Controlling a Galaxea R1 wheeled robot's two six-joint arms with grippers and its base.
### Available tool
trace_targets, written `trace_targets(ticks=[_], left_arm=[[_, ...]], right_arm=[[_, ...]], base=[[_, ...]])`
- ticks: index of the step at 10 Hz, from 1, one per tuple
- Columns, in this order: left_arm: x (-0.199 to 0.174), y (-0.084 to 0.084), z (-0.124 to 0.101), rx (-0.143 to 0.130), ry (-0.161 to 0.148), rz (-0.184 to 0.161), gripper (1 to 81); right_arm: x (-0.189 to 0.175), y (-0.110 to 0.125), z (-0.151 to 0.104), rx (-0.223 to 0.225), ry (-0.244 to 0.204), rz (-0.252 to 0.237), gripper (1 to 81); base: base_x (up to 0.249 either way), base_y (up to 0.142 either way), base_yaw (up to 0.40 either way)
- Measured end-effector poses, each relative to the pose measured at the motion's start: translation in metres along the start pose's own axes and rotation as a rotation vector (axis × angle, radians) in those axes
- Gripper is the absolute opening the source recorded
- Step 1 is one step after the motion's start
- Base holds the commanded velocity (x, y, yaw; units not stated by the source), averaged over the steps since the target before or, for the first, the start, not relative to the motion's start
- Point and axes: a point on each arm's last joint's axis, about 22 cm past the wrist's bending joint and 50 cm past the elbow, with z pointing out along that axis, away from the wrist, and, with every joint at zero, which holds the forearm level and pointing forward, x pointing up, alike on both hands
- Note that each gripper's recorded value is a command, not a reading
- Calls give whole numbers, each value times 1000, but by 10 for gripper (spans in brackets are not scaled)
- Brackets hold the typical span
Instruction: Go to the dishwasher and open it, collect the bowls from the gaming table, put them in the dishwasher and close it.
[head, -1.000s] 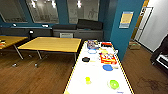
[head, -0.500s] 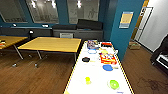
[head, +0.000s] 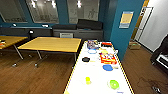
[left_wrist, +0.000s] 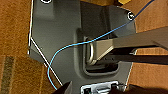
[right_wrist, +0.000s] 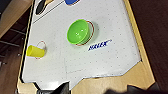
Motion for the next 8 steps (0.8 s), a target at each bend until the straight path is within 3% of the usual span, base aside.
trace_targets(ticks=[1,4,6,8], left_arm=[[0,-2,0,3,0,0,811],[0,-4,-1,8,-1,0,811],[1,-6,0,13,0,1,811],[2,-6,0,15,0,-2,811]], right_arm=[[2,-6,11,8,-8,-1,811],[22,13,28,-48,2,12,811],[29,7,37,-37,11,6,811],[44,1,37,4,71,9,811]], base=[[0,0,0],[0,0,0],[0,0,0],[0,0,0]])
